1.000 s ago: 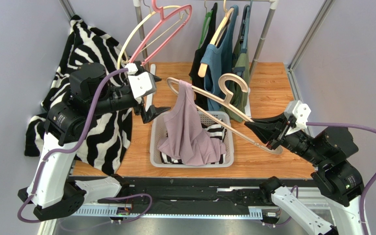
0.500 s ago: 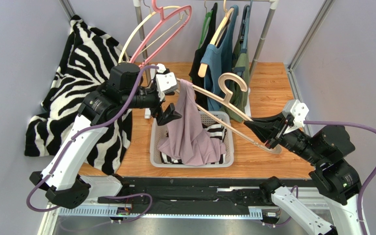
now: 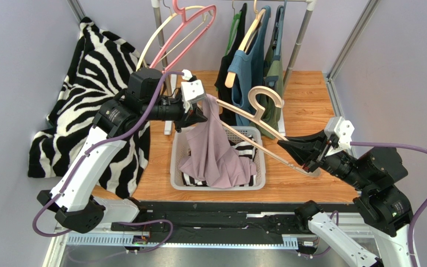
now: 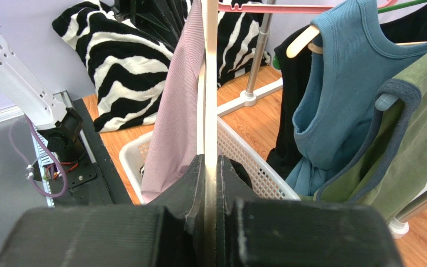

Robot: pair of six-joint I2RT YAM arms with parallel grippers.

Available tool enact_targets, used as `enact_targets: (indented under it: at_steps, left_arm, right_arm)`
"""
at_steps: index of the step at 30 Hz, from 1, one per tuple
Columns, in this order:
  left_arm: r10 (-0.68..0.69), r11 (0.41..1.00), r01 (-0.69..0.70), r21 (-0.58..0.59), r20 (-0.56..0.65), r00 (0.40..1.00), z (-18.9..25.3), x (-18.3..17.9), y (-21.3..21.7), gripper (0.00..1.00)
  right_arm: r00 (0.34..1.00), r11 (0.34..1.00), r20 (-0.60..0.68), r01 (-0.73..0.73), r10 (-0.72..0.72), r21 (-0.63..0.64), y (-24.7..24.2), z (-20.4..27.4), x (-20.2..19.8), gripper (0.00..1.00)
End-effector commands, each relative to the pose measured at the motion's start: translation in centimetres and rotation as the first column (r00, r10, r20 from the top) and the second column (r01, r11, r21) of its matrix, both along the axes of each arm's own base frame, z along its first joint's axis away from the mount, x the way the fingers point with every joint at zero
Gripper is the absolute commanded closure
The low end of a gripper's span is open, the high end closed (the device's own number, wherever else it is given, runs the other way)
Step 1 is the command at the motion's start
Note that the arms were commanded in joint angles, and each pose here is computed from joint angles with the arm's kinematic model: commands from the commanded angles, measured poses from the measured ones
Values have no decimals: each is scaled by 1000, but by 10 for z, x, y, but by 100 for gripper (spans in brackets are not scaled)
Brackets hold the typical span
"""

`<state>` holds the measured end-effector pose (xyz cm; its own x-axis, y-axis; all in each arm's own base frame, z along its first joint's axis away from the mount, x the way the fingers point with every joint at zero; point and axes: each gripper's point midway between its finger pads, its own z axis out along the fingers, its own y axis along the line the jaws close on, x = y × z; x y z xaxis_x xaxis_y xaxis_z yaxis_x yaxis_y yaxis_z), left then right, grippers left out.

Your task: Remove the tank top from the hanger

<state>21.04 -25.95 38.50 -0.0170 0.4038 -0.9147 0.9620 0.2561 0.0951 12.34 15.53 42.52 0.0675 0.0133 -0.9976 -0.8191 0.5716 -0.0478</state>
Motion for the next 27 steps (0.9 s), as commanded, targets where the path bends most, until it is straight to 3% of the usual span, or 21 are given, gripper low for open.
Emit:
enact_targets:
  at_steps: [1, 12, 18, 23, 24, 27]
  left_arm:
    - [-75, 995, 76, -68, 26, 997, 26, -15, -7, 100]
    - [21, 996, -5, -85, 194, 981, 65, -19, 21, 100]
    - [286, 957, -255, -136, 310, 907, 101, 20, 52, 100]
    - [498, 867, -462, -186, 333, 801, 123, 55, 79, 100]
    - [498, 867, -462, -185, 337, 799, 122, 56, 78, 100]
    - [392, 919, -359, -161, 283, 875, 107, 41, 59, 100]
  right_arm:
    - [994, 998, 110, 14, -21, 65, -3, 30, 0, 100]
    - [996, 998, 59, 68, -69, 17, -16, 11, -5, 100]
    - [998, 999, 26, 52, -52, -15, -28, 1, -34, 100]
    - [998, 998, 22, 59, -58, -26, -46, 0, -66, 100]
    - [997, 998, 47, 61, -60, -18, -51, 3, -74, 100]
    - [992, 998, 108, 68, -69, 10, -60, 16, -89, 100]
